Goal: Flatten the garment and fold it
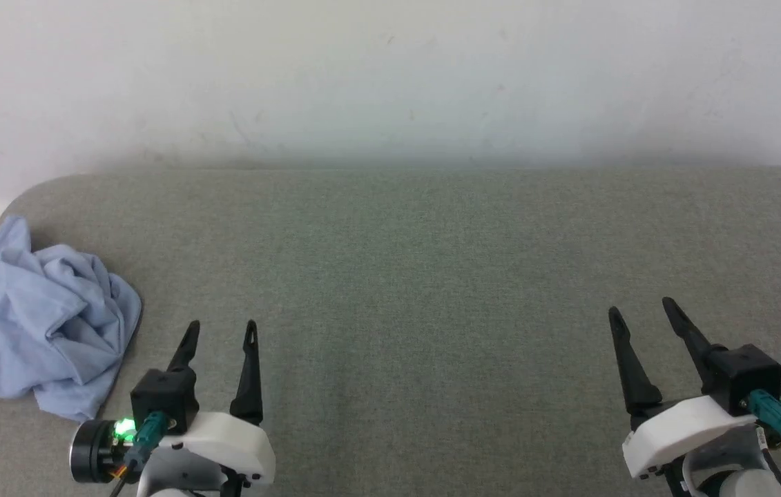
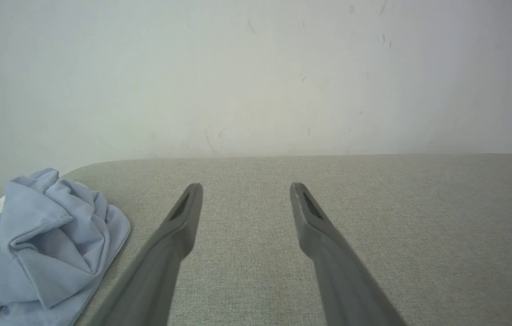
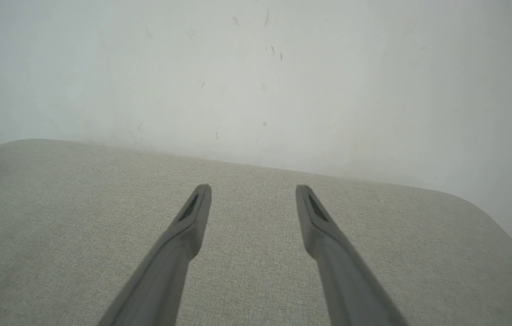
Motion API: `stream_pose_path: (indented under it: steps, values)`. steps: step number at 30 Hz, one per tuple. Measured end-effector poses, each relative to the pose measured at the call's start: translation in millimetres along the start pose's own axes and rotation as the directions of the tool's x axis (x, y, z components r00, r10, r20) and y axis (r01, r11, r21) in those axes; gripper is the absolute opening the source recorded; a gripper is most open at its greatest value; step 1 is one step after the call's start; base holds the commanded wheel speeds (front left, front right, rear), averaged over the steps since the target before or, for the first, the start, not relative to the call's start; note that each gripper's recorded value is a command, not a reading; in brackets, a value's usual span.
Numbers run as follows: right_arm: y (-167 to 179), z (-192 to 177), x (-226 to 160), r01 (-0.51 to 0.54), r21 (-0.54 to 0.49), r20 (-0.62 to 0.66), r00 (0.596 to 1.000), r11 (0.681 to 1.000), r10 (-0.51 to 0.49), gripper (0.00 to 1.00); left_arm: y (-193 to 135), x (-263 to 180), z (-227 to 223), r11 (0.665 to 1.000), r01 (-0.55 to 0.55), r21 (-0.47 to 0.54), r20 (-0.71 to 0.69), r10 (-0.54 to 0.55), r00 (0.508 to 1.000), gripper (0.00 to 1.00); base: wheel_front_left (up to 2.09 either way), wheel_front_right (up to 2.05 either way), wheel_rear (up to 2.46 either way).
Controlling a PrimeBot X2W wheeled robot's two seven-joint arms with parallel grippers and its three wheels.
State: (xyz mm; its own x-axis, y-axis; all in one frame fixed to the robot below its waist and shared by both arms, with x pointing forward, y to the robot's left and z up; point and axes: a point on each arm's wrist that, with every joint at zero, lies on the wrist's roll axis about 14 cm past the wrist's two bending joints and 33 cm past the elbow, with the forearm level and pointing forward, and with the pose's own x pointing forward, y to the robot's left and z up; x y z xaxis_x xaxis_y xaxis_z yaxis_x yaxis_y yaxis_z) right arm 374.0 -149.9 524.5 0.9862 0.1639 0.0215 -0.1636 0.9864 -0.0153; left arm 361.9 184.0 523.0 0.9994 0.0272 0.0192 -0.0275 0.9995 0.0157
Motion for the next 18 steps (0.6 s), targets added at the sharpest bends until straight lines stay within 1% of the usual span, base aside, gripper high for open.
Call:
stream_pose_path:
  steps: [18]
  values:
    - [32, 5, 16, -0.098, -0.001, 0.039, 0.994, 0.995, 0.098, 1.00, 28, -19, 5, 0.995, -0.100, -0.008, 0.034, 0.100, 0.994, 1.00, 0.00, 0.00, 0.00]
